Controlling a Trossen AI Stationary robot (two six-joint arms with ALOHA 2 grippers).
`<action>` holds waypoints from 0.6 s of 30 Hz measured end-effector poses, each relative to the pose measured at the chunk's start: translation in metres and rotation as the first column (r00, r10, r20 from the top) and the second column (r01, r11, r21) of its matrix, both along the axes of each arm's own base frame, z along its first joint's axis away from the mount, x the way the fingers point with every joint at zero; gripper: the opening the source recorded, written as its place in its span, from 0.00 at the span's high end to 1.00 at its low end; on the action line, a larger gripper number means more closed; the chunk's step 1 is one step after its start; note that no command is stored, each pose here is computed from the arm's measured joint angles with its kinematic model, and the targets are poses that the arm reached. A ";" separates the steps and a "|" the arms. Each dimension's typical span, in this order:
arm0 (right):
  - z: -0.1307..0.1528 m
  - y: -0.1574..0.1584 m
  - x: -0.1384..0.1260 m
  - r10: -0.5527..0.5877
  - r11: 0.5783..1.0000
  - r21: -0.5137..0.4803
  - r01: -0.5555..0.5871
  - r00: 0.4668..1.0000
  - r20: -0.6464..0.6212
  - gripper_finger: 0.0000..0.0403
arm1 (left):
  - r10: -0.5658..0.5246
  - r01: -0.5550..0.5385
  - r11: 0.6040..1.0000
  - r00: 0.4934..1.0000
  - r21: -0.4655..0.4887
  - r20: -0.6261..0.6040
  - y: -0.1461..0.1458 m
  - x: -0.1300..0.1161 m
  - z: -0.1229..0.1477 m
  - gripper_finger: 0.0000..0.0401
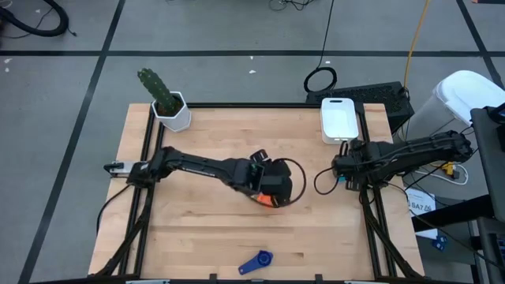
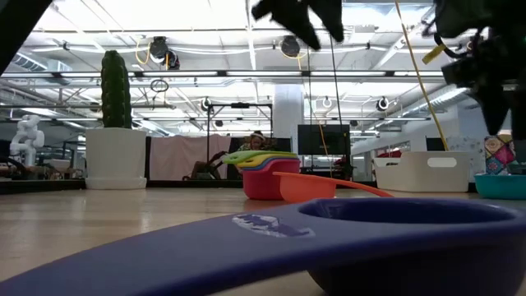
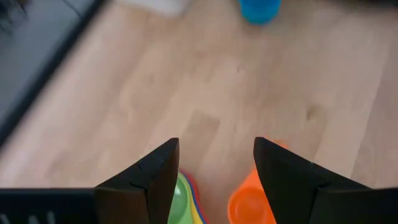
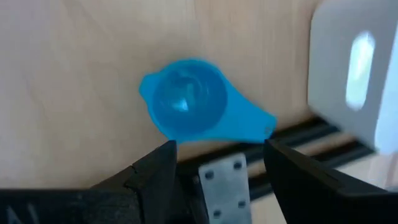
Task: Nest measuring cups in basket
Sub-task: Stack the light blue measuring cup on top of the green measuring cup
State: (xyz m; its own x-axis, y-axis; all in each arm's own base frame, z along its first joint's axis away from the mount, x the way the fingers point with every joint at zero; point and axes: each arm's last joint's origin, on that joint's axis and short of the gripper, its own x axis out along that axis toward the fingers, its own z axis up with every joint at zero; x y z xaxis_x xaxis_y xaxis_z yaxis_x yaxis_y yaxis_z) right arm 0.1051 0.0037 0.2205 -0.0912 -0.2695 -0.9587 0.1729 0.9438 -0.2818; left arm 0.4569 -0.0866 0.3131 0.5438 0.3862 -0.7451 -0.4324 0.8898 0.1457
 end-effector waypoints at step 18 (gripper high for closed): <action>-0.010 -0.002 0.002 -0.184 0.982 0.042 0.182 0.982 0.049 0.42 | -0.066 0.019 0.981 0.969 0.192 0.240 -0.061 -0.042 0.072 0.47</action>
